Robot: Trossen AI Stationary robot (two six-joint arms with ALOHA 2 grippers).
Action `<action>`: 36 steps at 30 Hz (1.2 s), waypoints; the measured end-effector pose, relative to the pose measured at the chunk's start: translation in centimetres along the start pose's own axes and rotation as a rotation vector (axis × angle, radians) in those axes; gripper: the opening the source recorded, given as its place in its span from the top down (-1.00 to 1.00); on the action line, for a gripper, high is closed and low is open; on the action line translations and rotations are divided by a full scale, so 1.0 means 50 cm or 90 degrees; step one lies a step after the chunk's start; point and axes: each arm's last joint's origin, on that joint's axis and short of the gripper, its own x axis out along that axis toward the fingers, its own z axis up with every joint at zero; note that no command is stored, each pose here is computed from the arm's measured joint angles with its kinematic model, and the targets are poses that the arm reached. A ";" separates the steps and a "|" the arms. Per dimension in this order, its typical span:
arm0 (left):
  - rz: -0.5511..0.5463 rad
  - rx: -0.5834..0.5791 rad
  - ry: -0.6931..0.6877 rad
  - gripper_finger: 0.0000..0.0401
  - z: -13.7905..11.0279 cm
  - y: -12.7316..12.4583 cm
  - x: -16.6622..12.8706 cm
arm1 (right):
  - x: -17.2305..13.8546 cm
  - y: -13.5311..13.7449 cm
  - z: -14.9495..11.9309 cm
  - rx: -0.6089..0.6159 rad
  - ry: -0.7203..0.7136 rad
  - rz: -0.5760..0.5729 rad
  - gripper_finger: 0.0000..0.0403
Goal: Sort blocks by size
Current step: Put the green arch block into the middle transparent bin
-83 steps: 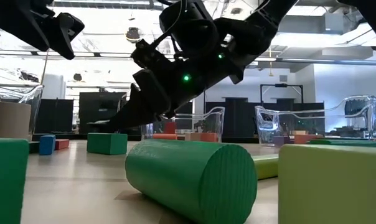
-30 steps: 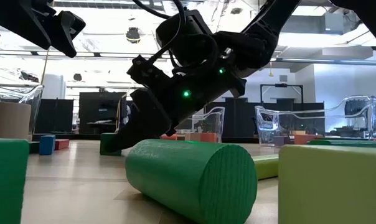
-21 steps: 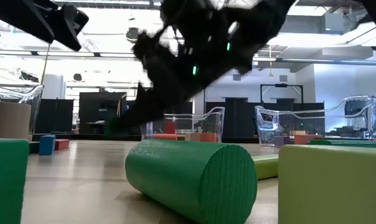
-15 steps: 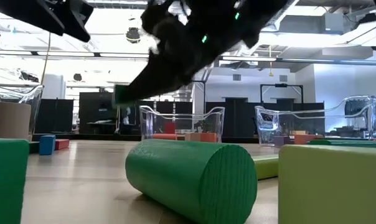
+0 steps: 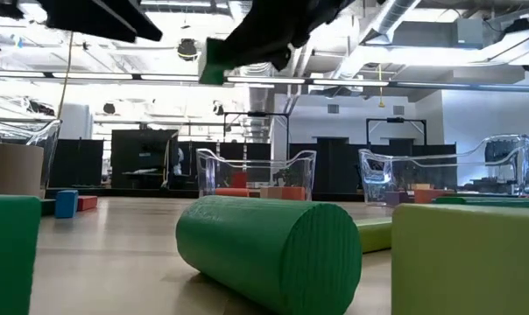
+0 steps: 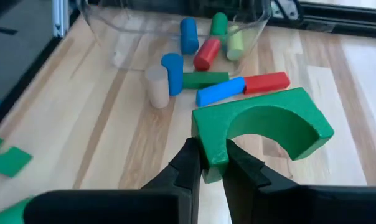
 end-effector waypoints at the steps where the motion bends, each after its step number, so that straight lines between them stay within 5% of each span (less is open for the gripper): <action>1: 0.014 0.015 0.003 0.09 0.001 0.000 0.004 | -0.007 0.000 0.003 0.005 0.000 0.001 0.62; 14: 0.255 0.273 0.053 0.09 0.038 -0.026 0.100 | -0.067 0.001 0.039 0.066 -0.046 0.053 0.62; 18: 0.282 0.325 0.056 0.09 0.046 -0.031 0.114 | -0.071 0.001 0.040 0.072 -0.047 0.054 0.62; 27: 0.284 0.363 0.044 0.09 0.051 -0.046 0.140 | -0.075 -0.008 0.050 0.080 -0.076 0.067 0.62; 36: 0.319 0.320 0.001 0.09 0.067 -0.038 0.138 | -0.077 -0.011 0.057 0.079 -0.095 0.067 0.62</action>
